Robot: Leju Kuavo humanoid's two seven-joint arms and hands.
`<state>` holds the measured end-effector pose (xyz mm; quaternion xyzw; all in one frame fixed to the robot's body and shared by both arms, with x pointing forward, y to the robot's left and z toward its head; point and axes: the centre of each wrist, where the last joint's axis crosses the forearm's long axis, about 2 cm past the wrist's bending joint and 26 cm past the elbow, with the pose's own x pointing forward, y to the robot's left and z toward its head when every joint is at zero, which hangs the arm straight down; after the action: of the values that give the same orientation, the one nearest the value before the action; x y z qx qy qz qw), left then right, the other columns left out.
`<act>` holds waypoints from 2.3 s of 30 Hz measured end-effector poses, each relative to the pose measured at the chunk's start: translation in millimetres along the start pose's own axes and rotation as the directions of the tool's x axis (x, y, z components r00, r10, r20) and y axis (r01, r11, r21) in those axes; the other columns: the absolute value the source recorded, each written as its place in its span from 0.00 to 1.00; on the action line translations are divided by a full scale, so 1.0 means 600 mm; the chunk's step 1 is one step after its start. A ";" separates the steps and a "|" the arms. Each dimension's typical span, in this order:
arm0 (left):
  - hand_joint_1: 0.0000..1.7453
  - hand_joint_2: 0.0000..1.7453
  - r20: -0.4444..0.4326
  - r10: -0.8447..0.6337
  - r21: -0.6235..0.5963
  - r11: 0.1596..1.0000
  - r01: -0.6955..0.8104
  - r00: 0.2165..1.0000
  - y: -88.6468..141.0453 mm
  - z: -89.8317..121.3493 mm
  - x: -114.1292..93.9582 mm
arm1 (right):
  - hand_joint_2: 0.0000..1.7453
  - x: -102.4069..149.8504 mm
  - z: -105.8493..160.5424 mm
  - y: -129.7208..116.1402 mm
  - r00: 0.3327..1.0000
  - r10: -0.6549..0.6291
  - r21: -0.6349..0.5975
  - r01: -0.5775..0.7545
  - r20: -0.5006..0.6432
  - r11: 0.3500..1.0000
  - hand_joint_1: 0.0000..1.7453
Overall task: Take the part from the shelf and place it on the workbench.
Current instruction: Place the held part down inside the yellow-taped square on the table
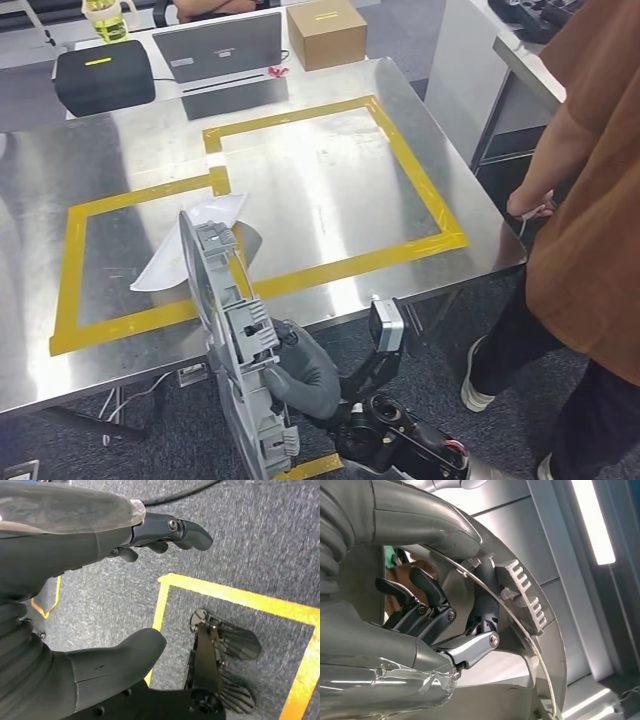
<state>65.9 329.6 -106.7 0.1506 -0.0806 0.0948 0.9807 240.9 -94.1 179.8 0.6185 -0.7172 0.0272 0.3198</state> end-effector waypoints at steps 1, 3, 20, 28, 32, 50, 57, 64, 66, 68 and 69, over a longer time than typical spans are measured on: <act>0.00 1.00 0.002 -0.002 0.000 1.000 0.002 1.000 0.001 0.000 0.000 | 1.00 0.004 -0.007 -0.003 1.000 0.010 0.010 -0.010 0.017 1.000 1.00; 0.00 1.00 0.007 -0.004 -0.001 1.000 0.004 1.000 0.001 0.000 0.000 | 1.00 0.016 -0.025 -0.011 0.998 0.024 0.030 -0.026 0.063 0.999 1.00; 0.00 1.00 0.000 -0.021 -0.001 1.000 0.021 1.000 -0.001 0.000 -0.002 | 1.00 0.106 -0.152 -0.060 0.943 0.280 0.084 -0.298 0.181 0.951 1.00; 0.00 1.00 -0.003 -0.012 -0.002 1.000 0.012 1.000 -0.001 0.000 -0.002 | 1.00 0.114 -0.175 -0.082 0.829 0.556 0.024 -0.558 0.060 0.830 1.00; 0.00 1.00 -0.005 -0.008 -0.003 1.000 0.008 1.000 -0.002 0.001 -0.002 | 1.00 0.110 -0.185 -0.109 0.556 0.822 -0.012 -0.829 -0.121 0.559 1.00; 0.00 1.00 -0.005 -0.012 -0.018 1.000 0.011 1.000 -0.005 0.001 -0.002 | 1.00 0.077 -0.153 -0.183 -0.218 0.859 0.277 -0.956 -0.462 -0.094 1.00; 0.00 1.00 -0.007 -0.010 -0.020 1.000 0.010 1.000 -0.005 0.001 -0.002 | 1.00 0.070 -0.139 -0.195 -0.320 0.809 0.351 -0.924 -0.492 -0.152 1.00; 0.00 1.00 -0.018 -0.006 -0.020 1.000 0.006 1.000 -0.006 0.001 -0.003 | 1.00 0.064 -0.102 -0.219 -0.460 0.691 0.442 -0.869 -0.557 -0.223 1.00; 0.00 1.00 -0.021 -0.006 -0.019 1.000 0.006 1.000 -0.006 0.001 -0.003 | 1.00 0.064 -0.091 -0.224 -0.480 0.662 0.465 -0.858 -0.575 -0.219 1.00; 0.00 1.00 -0.021 -0.008 -0.020 1.000 0.007 1.000 -0.006 0.001 -0.003 | 1.00 0.064 -0.079 -0.228 -0.494 0.638 0.486 -0.849 -0.590 -0.208 1.00; 0.00 1.00 -0.021 -0.009 -0.020 1.000 0.008 1.000 -0.006 0.001 -0.003 | 1.00 0.063 -0.072 -0.230 -0.500 0.627 0.496 -0.845 -0.598 -0.202 1.00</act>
<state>64.9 325.7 -107.2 0.1402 -0.0705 0.0914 0.9834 383.0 -140.5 183.6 -0.3034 -0.6908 0.4144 0.5090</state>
